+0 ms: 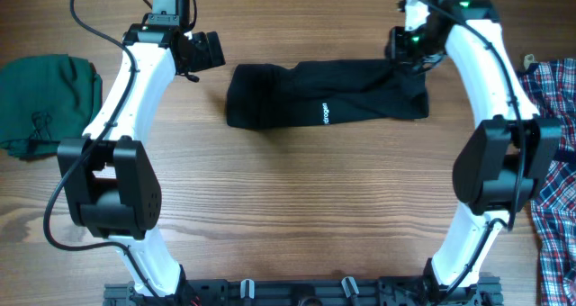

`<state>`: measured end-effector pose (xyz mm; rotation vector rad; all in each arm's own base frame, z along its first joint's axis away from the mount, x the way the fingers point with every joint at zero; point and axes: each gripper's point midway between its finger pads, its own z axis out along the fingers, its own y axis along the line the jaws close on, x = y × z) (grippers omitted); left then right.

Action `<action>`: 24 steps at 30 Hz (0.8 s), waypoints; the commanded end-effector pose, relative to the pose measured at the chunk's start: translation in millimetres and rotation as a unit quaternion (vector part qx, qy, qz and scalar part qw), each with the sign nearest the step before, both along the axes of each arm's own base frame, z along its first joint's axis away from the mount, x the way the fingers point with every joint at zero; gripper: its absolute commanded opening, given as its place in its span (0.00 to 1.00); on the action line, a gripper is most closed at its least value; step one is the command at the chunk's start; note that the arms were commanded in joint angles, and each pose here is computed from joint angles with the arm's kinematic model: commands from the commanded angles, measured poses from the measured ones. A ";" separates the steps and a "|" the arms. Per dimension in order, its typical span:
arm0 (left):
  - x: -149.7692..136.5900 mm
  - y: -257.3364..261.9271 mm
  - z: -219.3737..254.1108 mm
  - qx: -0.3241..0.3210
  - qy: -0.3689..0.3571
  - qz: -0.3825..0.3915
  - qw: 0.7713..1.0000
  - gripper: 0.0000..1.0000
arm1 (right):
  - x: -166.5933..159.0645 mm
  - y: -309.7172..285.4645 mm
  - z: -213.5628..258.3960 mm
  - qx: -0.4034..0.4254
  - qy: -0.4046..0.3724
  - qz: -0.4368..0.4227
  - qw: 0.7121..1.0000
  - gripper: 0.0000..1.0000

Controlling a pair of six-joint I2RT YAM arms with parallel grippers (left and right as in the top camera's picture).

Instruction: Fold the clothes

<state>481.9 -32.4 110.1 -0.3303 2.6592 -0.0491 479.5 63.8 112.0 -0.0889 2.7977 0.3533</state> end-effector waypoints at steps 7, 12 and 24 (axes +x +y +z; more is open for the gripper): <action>0.9 6.0 1.5 0.002 -0.002 0.014 1.000 1.00 | -1.1 51.6 -11.5 -0.015 -0.003 0.040 0.999 0.18; 1.0 6.0 1.5 0.002 -0.002 0.014 1.000 1.00 | -9.9 71.3 -21.2 0.031 0.020 0.074 0.997 0.80; -2.5 5.3 -0.2 0.001 0.006 0.013 1.000 1.00 | -12.8 35.0 -31.5 -0.054 0.039 0.026 0.997 0.04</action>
